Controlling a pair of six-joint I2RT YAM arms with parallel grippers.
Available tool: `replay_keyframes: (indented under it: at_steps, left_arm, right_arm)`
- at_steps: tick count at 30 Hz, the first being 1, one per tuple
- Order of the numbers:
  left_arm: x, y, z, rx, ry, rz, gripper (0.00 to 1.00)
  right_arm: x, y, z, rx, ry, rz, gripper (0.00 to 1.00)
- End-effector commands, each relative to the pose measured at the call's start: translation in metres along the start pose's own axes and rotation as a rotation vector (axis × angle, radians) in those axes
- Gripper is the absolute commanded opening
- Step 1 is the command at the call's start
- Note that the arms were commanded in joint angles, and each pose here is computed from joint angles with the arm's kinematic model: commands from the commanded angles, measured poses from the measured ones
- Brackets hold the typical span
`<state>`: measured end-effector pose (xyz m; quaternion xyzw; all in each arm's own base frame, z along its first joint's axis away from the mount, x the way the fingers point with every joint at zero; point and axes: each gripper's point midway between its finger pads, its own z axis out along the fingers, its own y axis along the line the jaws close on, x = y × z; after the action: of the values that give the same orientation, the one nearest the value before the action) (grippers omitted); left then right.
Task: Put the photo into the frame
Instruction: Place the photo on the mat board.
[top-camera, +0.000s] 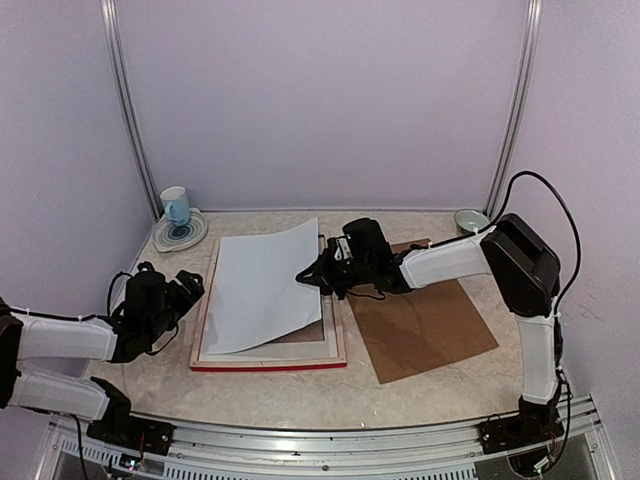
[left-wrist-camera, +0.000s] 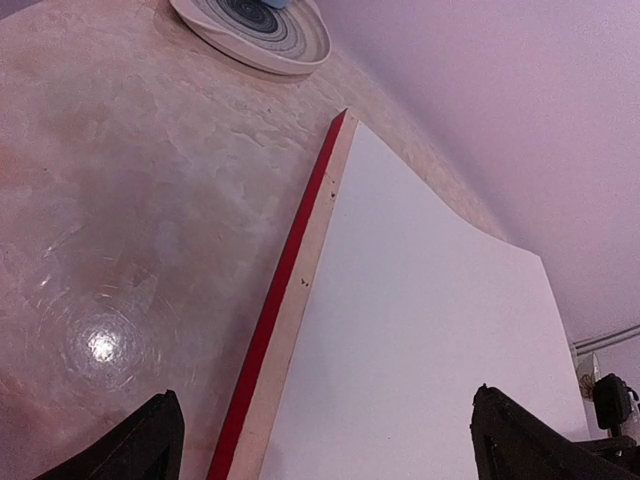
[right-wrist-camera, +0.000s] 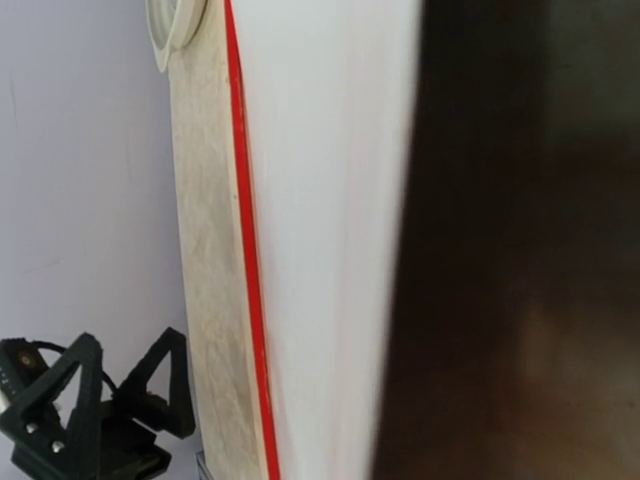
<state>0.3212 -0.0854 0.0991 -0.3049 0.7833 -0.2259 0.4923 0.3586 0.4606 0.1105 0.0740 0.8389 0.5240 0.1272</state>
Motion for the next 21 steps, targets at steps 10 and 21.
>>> replay_keyframes:
  at_steps: [10, 21]
  left_arm:
    - [-0.0002, 0.0022, 0.0012, -0.010, -0.002, 0.001, 0.99]
    - [0.0002, 0.0032, 0.0007, -0.012, -0.001, 0.000, 0.99]
  right_arm:
    - [0.0051, 0.0005, 0.0014, -0.025, 0.037, 0.003, 0.08]
    - [0.0089, -0.0008, 0.0010, -0.027, 0.055, 0.015, 0.03]
